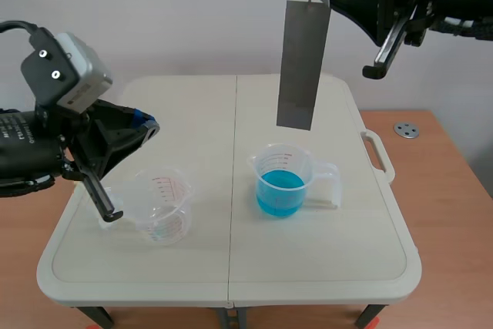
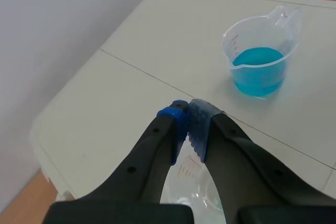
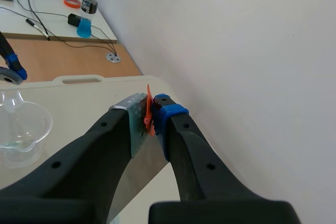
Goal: Hold the metal plate by the orange handle, dip it into the blue solution, take it out and point at it, then put the plate back in the beaker on the left.
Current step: 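Point at the plate with the left hand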
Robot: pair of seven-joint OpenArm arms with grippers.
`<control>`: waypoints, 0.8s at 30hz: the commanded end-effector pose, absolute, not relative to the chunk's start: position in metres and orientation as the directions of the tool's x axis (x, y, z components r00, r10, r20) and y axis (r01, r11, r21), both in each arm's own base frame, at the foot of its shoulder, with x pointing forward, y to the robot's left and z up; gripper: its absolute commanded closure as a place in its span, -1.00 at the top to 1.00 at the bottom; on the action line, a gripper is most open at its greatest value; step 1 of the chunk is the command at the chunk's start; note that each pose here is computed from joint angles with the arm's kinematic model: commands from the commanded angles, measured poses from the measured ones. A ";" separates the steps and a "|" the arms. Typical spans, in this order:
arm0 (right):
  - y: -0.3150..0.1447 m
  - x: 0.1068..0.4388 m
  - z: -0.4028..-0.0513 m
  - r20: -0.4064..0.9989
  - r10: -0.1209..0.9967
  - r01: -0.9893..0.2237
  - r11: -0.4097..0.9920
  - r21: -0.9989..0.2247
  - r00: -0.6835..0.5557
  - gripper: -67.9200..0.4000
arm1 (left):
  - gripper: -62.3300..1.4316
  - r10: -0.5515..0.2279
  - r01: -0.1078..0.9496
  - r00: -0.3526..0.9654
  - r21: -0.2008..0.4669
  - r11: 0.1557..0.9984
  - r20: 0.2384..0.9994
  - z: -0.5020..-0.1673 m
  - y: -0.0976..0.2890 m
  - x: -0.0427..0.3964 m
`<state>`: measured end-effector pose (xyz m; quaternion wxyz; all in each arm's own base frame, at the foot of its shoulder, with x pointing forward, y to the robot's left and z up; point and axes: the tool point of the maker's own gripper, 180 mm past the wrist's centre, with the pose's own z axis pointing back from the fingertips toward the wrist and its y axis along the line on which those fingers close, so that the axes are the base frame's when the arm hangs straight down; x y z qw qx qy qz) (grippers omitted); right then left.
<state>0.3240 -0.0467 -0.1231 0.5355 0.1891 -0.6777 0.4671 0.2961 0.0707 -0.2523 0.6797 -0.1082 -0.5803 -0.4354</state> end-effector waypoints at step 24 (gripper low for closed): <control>-0.044 0.322 -0.106 0.891 0.214 -0.746 0.487 -0.453 -0.401 -0.95 | -0.86 -0.400 0.816 -0.137 0.332 0.473 0.906 -0.255 -0.007 0.323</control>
